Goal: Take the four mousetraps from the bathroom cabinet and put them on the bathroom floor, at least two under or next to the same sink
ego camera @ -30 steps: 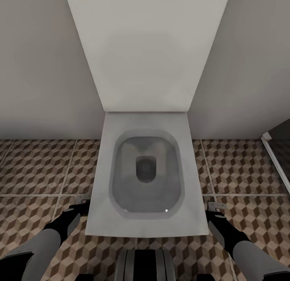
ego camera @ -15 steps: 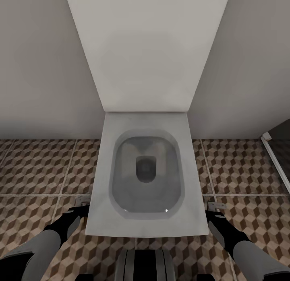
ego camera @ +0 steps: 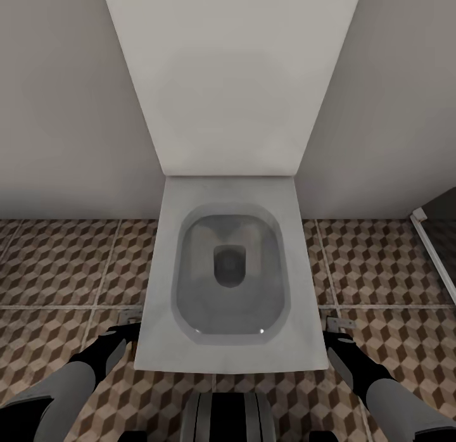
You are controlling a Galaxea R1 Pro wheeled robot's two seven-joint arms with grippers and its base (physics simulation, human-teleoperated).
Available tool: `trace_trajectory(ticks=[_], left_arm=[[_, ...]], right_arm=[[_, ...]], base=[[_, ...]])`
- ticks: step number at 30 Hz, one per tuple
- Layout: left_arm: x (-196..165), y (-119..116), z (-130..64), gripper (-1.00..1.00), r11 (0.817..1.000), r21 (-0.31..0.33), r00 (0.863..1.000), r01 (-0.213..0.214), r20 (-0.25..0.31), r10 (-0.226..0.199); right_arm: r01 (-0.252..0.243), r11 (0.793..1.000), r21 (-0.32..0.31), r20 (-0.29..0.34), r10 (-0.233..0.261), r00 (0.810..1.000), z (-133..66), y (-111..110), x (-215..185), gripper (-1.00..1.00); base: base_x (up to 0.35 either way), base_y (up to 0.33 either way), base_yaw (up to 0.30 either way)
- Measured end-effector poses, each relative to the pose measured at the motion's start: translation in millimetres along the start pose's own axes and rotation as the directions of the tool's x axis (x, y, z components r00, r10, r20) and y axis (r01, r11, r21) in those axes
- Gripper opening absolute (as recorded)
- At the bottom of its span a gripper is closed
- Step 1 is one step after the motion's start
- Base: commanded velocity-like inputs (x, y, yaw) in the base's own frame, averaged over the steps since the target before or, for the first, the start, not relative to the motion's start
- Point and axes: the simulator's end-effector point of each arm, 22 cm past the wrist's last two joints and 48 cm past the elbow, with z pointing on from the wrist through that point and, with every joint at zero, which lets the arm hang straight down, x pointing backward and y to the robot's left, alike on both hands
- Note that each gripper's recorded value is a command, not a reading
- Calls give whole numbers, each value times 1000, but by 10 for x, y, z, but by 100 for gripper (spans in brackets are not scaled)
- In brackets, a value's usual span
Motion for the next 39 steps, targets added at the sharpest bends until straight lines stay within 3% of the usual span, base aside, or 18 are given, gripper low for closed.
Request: trace_trajectory(ticks=[13,28,39], left_arm=[[-57,-8,-2,100,1000,2,1000,-1,19,1],[-266,-47,-18,100,1000,15,995,1,96,-2],[-317,-62,-24,100,1000,19,993,1,116,-3]], right_arm=[[1,1000,0,0,-1,1000,0,0,0,100],[1,1000,1,0,-1,1000,0,-3,-1,100],[1,1000,1,0,-1,1000,0,-3,-1,100]], base=[[0,0,0],[0,0,0],[0,0,0]])
